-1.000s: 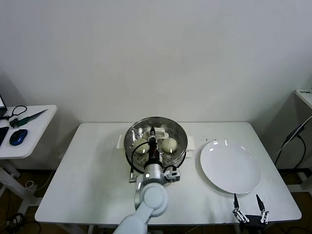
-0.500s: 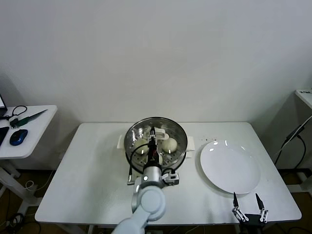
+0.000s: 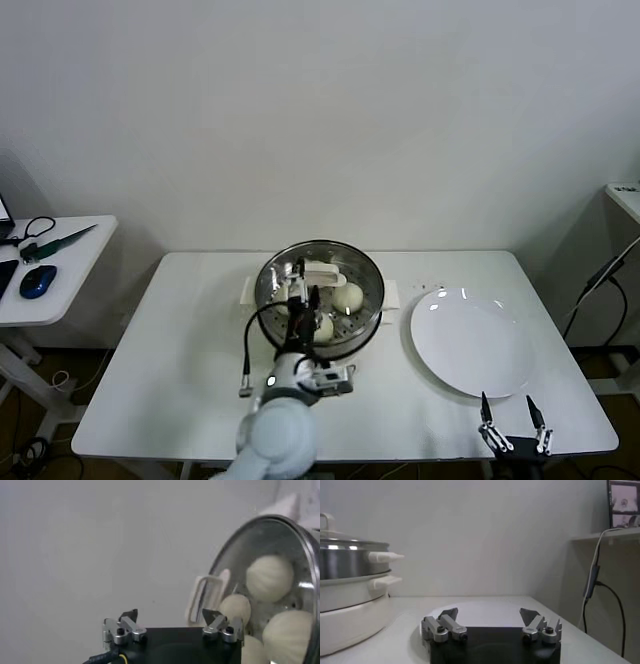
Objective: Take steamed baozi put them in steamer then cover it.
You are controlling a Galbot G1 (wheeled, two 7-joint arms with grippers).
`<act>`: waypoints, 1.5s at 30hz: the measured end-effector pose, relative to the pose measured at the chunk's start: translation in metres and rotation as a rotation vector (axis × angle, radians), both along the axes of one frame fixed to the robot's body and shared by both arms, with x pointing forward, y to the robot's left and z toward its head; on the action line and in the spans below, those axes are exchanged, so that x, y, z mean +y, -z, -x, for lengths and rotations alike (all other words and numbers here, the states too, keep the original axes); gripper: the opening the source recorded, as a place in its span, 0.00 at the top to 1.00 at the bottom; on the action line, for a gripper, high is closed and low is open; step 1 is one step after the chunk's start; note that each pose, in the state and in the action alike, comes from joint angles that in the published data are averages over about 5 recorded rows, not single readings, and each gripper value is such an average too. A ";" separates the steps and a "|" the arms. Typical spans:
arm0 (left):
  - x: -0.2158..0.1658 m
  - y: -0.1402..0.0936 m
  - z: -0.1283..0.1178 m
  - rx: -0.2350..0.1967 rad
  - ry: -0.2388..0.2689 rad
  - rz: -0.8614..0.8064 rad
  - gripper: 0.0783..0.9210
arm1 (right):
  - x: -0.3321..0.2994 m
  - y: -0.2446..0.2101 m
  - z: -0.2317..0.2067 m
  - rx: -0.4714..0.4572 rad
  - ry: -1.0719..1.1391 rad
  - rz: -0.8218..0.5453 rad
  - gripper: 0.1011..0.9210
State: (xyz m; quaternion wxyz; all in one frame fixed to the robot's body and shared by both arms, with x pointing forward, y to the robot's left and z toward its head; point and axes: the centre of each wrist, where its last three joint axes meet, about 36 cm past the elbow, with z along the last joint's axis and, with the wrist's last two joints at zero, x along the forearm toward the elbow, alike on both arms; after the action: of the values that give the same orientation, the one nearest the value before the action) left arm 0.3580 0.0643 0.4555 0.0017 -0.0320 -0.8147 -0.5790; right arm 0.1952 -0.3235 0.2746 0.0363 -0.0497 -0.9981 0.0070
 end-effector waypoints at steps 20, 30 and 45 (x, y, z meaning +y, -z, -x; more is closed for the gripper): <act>0.147 0.061 0.052 0.047 -0.067 0.877 0.12 | -0.003 -0.004 -0.018 -0.036 -0.123 -0.013 0.12; 0.168 0.127 0.084 0.036 -0.111 1.024 0.12 | -0.005 0.001 -0.018 -0.036 -0.142 -0.022 0.12; 0.181 0.159 0.107 0.008 -0.160 1.084 0.12 | -0.001 0.006 -0.018 -0.040 -0.143 -0.040 0.12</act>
State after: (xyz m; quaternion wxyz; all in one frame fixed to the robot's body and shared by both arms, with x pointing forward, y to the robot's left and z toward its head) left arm 0.2508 0.2457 0.2967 0.0320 0.0319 -0.9962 -0.0742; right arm 0.2129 -0.3247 0.2689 0.0167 0.0225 -0.9995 -0.0116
